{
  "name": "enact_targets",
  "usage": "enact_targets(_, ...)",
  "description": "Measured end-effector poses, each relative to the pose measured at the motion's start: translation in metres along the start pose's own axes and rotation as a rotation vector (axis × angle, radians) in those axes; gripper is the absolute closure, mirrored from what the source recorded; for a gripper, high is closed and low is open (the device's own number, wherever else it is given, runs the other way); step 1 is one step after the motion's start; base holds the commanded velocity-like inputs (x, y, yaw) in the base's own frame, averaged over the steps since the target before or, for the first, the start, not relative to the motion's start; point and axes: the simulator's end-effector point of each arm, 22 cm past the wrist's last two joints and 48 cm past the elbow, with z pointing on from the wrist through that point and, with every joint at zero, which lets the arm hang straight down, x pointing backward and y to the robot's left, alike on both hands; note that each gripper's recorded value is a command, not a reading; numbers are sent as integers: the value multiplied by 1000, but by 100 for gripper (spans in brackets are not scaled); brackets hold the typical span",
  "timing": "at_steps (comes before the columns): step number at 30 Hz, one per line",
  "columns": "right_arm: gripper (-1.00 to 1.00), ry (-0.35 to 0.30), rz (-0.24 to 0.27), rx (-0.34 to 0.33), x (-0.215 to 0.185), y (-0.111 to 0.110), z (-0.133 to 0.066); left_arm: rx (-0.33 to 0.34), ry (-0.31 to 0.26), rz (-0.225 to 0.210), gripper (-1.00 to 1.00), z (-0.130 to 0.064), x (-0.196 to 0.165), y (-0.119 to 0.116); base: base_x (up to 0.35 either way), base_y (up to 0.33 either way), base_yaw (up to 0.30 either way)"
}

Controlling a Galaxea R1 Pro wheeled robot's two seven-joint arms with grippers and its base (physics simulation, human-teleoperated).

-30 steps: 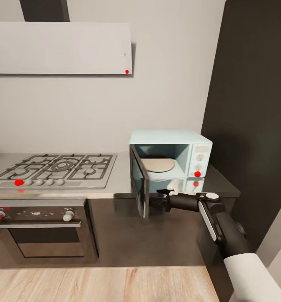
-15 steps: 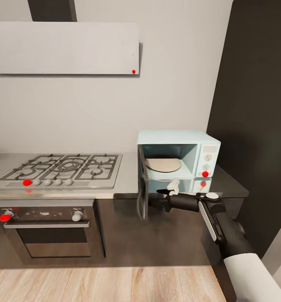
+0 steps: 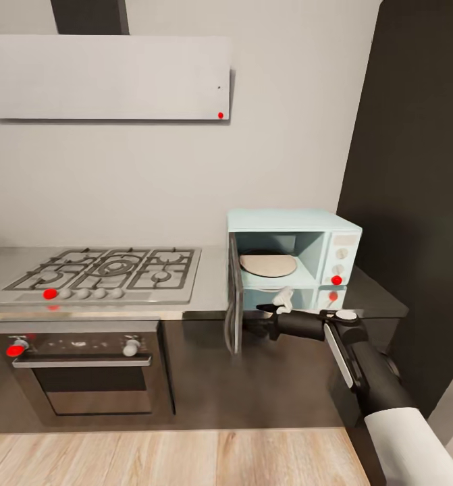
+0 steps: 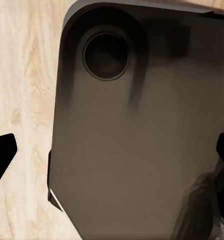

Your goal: In the kitchen, take the popcorn bag from the countertop, put it into the microwave, and heat it until the popcorn is cooked so the cooked popcorn ends up inside the bag.

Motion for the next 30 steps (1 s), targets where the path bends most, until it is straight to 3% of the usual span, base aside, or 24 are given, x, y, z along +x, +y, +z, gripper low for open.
enact_targets(7,-100,-2,3,43,1,-19,-16,-1,0,0,-100,0,0,1,0,119,0)
enact_targets(20,-100,-12,-14,52,-1,-21,-16,0,0,0,-100,0,0,0,0,1,0)
enact_targets(21,-100,-48,8,55,-9,-22,-17,0,0,0,-100,0,0,0,0,0,0)
enact_targets(25,-100,-115,52,169,-20,-59,-46,1,0,0,-100,0,0,0,0,0,0)
enact_targets(30,-100,-112,60,265,-17,-83,-58,0,-1,0,-100,0,0,0,0,0,0)
